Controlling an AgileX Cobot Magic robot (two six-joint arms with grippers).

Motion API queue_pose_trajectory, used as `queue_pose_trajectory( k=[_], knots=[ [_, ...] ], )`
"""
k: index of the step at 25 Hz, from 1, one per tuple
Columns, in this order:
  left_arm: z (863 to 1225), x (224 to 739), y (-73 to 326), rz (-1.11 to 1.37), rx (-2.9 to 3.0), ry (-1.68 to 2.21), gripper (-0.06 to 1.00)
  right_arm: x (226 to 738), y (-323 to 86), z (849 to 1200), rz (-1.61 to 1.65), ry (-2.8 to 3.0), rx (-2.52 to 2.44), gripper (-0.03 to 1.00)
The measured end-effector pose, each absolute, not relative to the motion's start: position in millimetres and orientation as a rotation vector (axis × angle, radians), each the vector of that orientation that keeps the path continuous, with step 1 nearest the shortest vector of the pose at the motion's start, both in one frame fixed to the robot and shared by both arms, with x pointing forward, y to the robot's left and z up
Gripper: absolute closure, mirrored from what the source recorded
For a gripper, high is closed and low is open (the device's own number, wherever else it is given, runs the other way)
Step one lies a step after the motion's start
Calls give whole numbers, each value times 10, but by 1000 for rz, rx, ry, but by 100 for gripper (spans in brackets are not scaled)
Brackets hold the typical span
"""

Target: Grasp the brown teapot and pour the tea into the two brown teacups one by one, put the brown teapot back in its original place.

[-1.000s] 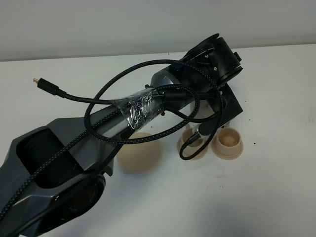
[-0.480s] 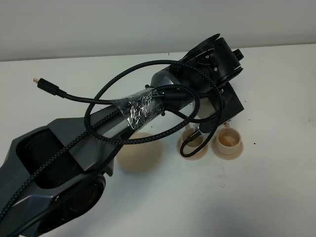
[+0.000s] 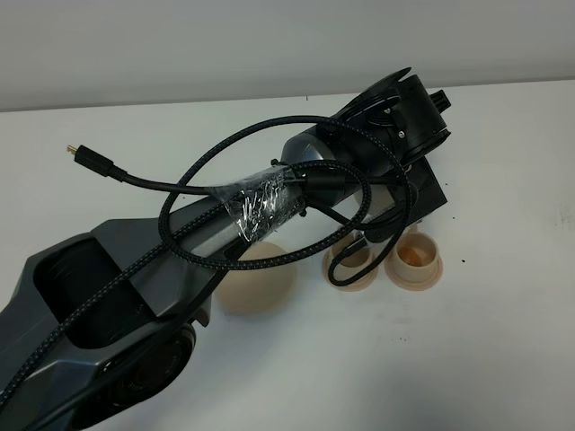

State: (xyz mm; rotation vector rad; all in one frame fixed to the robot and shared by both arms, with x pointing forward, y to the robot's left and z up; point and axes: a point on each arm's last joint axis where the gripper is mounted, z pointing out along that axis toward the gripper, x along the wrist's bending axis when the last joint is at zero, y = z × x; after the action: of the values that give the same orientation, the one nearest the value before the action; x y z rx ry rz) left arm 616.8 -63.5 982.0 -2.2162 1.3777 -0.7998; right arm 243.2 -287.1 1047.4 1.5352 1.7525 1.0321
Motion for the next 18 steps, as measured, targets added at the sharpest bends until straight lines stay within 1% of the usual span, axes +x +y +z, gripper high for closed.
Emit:
queue_pose_trajectory(
  k=[11,18],
  knots=[
    [9831,6153,-656,-816,-2205,1366,82,2432,-2871,10474,1032,1753,1535,73],
    [9844,6150,-707,-876,-2208,1372,82,2432,-2871,10474,1032,1753,1535,73]
  ],
)
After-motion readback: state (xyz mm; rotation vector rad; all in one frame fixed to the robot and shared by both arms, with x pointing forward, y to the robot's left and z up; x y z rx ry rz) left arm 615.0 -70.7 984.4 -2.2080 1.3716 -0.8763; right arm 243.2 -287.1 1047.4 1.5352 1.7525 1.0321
